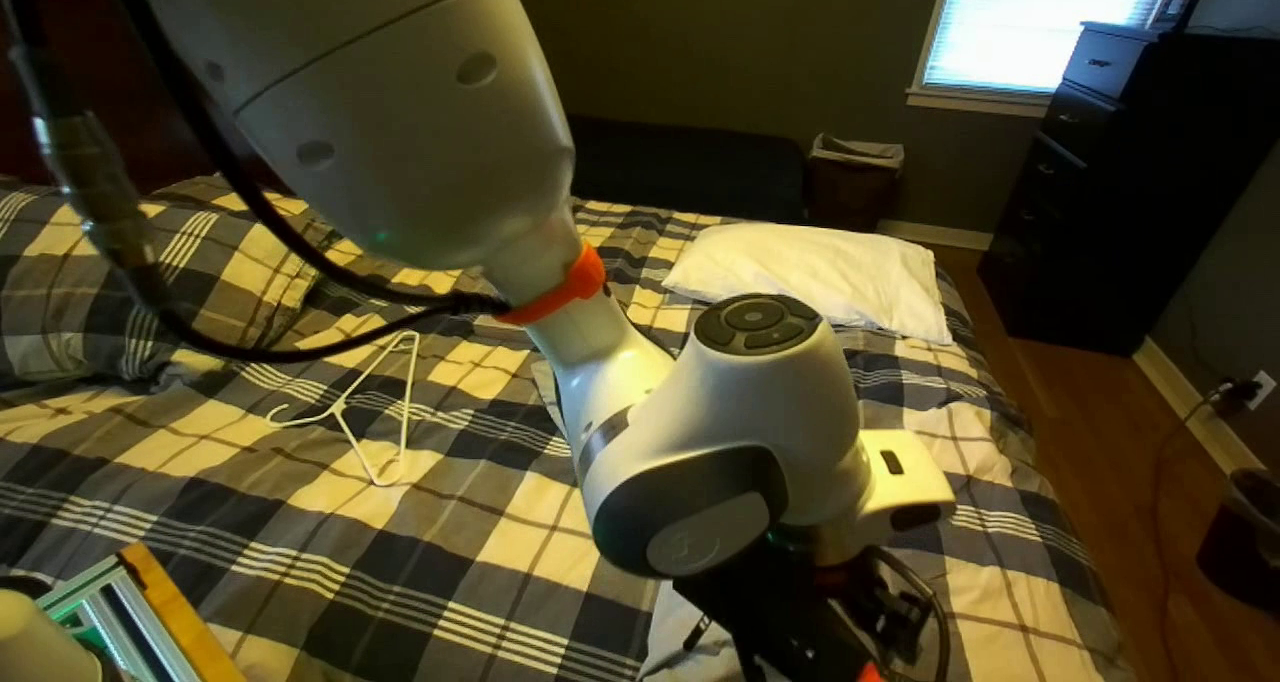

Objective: Fold the pillow case from left to right.

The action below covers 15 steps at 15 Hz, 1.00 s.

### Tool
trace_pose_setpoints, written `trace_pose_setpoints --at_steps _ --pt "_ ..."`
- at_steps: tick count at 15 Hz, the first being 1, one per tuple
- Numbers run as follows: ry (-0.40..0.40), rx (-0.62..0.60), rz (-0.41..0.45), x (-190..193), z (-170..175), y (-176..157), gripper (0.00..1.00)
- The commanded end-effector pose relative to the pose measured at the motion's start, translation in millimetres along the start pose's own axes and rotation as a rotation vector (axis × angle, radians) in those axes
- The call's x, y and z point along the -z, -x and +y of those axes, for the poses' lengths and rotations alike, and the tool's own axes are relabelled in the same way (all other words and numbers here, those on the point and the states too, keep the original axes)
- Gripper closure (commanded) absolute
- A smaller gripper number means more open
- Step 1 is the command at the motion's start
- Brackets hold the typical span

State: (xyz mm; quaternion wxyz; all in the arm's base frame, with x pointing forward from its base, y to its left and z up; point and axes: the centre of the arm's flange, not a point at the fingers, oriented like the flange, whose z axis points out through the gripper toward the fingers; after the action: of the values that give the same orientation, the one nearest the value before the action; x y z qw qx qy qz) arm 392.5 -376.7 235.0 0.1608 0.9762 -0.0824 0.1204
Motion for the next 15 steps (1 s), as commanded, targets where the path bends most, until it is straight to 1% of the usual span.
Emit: trace_pose_setpoints --at_steps 1,2,4,6,8,9,11,12,13,15 --pt "-0.147 0.126 0.027 21 -33 -12 0.01" --pt "-0.183 0.159 0.013 21 -53 -16 0.00" --pt "-0.248 0.239 -0.043 14 -102 -17 0.00" --pt "-0.260 0.328 -0.121 7 -140 -13 0.00" --pt "-0.260 0.398 -0.158 -1 -158 -8 0.00" --pt "-0.293 0.427 -0.172 0 -159 -5 0.01" --pt "-0.349 0.406 -0.148 14 -139 3 0.00" --pt "-0.353 0.404 -0.142 17 -130 5 0.00" --pt "-0.364 0.431 -0.138 16 -125 5 0.00" --pt "-0.441 0.446 -0.120 21 -118 9 0.00"
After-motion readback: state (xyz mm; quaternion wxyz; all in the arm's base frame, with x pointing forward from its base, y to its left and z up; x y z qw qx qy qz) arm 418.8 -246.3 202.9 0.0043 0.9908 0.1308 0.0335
